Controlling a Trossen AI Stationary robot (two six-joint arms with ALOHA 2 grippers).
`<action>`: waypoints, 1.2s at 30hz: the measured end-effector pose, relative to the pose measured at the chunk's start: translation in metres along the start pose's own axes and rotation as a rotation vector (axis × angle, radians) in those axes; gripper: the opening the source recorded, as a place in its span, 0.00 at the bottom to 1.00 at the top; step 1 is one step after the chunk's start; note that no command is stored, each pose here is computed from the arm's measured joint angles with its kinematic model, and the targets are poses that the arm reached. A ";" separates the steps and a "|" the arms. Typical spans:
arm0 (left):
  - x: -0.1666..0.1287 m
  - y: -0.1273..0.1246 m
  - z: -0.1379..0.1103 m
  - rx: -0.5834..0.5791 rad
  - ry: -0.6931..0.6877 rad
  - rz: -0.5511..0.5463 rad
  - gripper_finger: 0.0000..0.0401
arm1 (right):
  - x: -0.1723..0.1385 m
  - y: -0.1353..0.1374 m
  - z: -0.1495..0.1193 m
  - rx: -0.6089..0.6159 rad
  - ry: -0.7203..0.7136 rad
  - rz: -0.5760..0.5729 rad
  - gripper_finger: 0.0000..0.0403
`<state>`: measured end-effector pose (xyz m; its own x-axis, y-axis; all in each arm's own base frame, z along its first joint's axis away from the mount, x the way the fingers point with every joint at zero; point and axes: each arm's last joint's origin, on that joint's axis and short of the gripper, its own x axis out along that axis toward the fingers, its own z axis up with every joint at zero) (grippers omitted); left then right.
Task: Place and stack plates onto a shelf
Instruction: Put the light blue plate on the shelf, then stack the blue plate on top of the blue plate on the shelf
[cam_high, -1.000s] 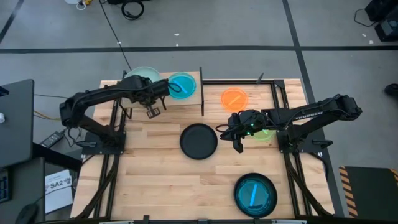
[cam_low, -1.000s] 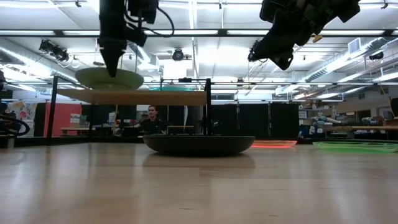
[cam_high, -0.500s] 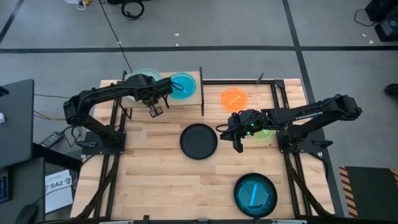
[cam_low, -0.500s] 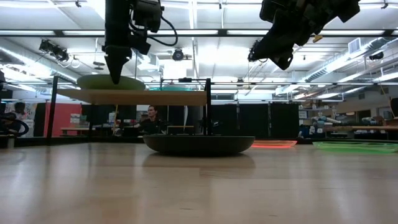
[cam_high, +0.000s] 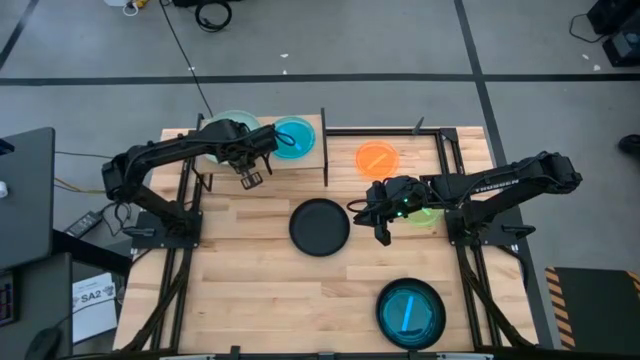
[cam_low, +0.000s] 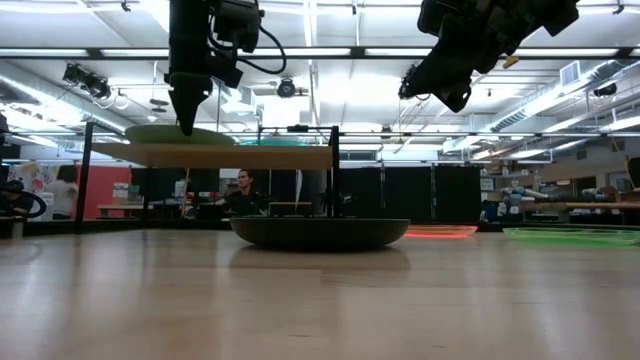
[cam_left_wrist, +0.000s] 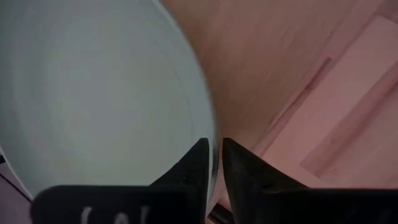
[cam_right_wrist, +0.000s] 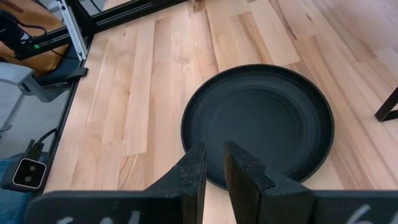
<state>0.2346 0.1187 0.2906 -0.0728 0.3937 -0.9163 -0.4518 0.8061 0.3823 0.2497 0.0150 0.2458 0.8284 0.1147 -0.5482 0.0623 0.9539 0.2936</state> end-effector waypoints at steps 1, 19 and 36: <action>0.000 0.000 0.000 0.000 0.000 0.000 0.15 | 0.000 0.000 0.000 0.000 0.000 0.000 0.15; 0.000 0.001 0.000 0.000 -0.005 0.033 0.45 | 0.000 0.000 0.000 0.000 0.000 0.000 0.15; -0.001 0.000 0.000 0.030 -0.003 0.033 0.47 | 0.000 0.000 0.000 0.011 0.000 0.000 0.20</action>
<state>0.2345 0.1185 0.2912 -0.0846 0.4217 -0.9028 -0.4227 0.8053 0.4158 0.2497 0.0149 0.2457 0.8282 0.1146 -0.5485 0.0684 0.9509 0.3019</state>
